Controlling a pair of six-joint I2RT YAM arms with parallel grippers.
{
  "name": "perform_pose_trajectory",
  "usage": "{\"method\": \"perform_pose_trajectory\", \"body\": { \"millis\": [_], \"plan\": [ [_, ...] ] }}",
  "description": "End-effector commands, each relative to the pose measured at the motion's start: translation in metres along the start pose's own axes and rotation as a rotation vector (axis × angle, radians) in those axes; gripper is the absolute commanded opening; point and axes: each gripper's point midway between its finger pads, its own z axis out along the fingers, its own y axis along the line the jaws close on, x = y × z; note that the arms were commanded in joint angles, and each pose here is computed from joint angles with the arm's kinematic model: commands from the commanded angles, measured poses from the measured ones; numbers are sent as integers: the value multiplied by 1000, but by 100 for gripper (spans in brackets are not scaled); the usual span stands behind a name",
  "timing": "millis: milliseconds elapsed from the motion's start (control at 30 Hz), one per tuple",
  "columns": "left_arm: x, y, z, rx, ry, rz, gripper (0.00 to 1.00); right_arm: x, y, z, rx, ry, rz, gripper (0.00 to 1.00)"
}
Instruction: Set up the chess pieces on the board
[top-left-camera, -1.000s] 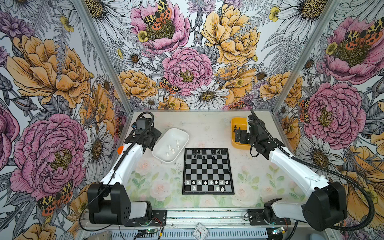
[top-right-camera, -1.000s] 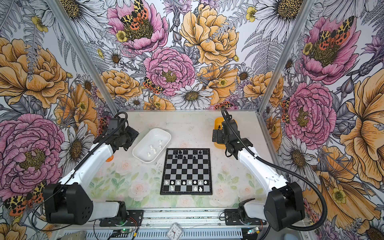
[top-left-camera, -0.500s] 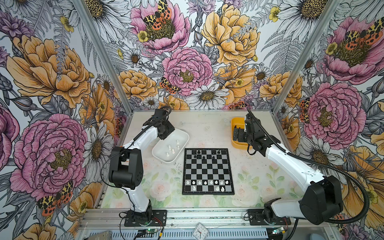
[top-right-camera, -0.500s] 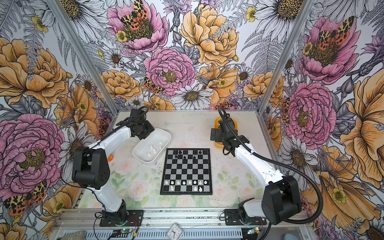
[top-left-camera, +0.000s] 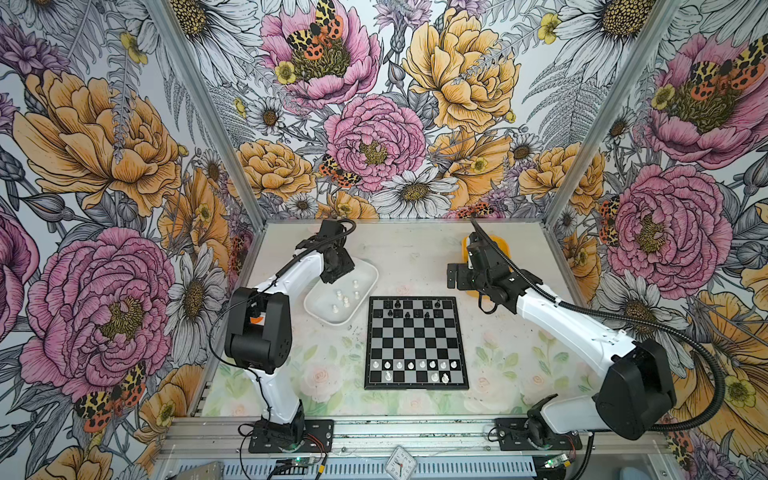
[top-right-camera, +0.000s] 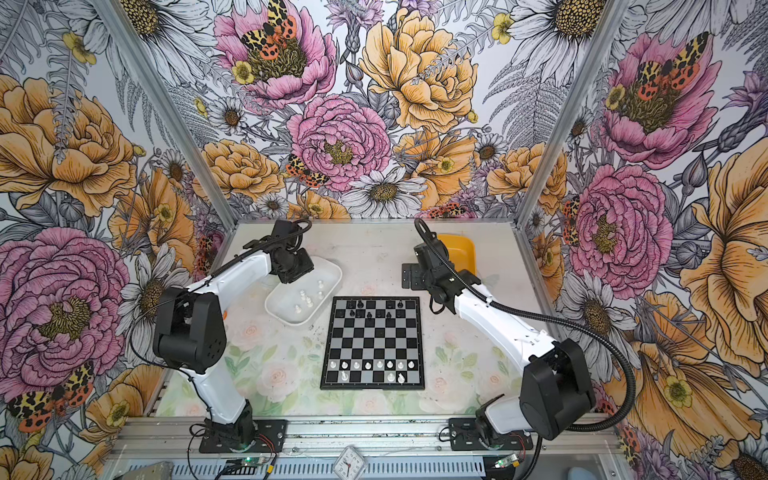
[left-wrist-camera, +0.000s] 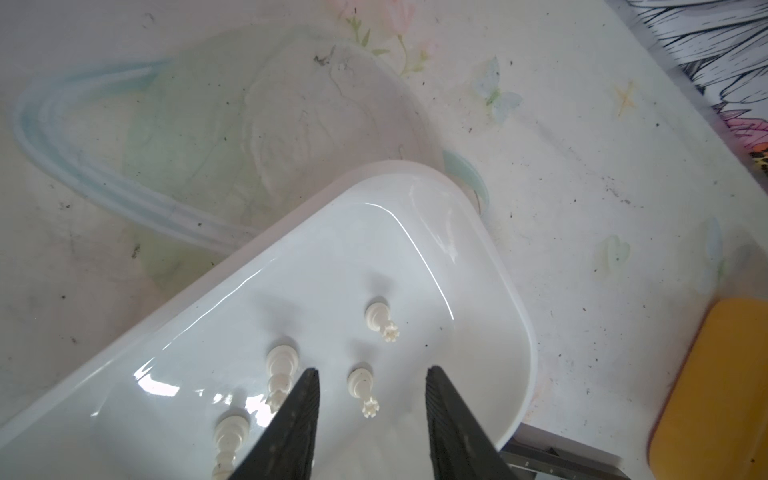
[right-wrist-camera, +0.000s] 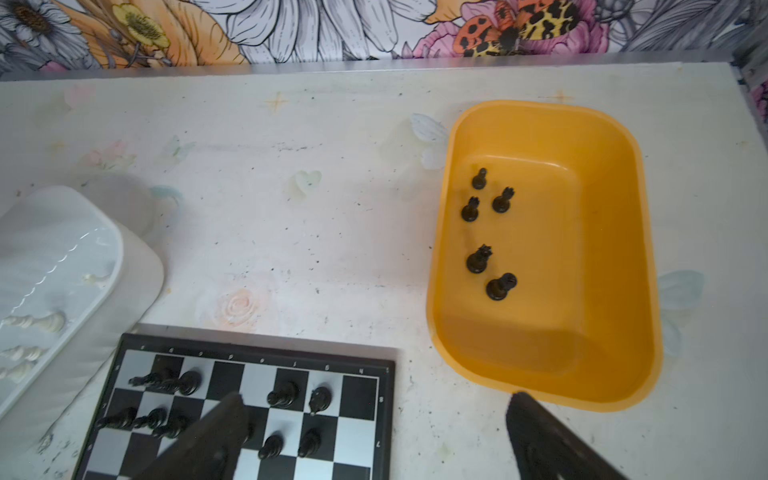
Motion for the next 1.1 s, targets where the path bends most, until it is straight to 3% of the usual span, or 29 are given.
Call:
{"method": "perform_pose_trajectory", "body": {
  "millis": [0,300,1067],
  "plan": [
    [0,12,-14,-38,-25,33,44,-5,27,-7,-61,4,-7,100],
    [11,23,-10,-66,0,45,43,1,67,-16,-134,4,-33,100],
    [39,43,20,-123,106,63,37,5,62,-20,-119,0,-33,100]
  ]
}}
